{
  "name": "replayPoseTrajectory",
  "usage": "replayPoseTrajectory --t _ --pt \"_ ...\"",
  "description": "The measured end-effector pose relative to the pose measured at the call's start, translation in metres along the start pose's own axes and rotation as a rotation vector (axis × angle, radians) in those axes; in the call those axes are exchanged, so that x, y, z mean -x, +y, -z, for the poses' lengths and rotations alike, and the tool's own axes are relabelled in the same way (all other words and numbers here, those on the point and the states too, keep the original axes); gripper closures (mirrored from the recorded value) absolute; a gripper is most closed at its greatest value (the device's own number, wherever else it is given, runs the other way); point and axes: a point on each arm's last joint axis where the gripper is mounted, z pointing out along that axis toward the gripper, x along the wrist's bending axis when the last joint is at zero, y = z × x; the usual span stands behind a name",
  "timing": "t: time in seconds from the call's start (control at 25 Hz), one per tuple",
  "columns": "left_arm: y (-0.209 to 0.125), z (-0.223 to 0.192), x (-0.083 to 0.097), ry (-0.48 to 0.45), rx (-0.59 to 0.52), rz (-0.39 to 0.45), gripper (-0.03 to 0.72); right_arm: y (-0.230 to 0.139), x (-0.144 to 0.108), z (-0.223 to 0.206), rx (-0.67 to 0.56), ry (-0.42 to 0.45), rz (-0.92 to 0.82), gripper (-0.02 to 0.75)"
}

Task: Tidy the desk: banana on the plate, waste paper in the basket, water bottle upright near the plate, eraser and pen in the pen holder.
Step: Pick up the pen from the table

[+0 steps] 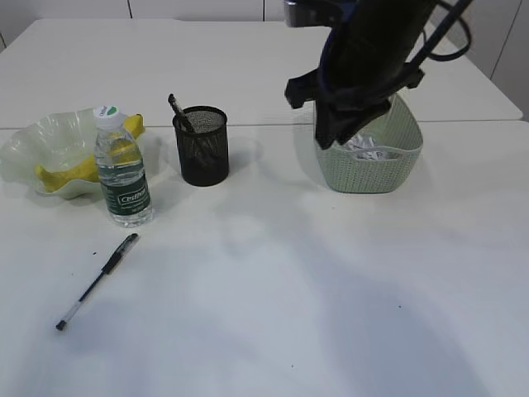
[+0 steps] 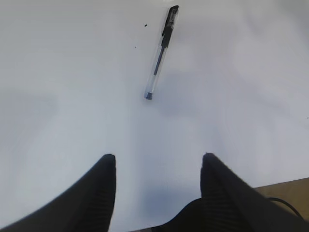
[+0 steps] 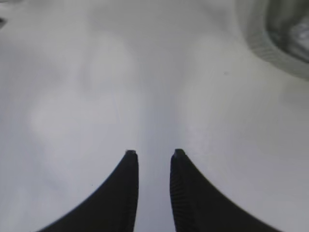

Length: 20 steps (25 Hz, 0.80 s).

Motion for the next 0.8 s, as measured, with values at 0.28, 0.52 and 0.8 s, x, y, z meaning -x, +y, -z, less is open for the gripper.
replayPoseTrajectory --t 0.28,0.52,0.8 --pt "0.000 0.000 0.000 -0.002 0.000 0.001 0.288 -0.028 0.019 0.017 -0.025 -0.140 -0.026 0.560" --pt "0.000 0.000 0.000 0.005 0.000 -0.003 0.288 -0.085 0.019 0.000 -0.118 -0.120 -0.034 0.560" --pt "0.007 0.000 0.001 -0.008 0.078 0.001 0.288 -0.114 0.015 0.014 -0.045 -0.081 -0.053 0.560"
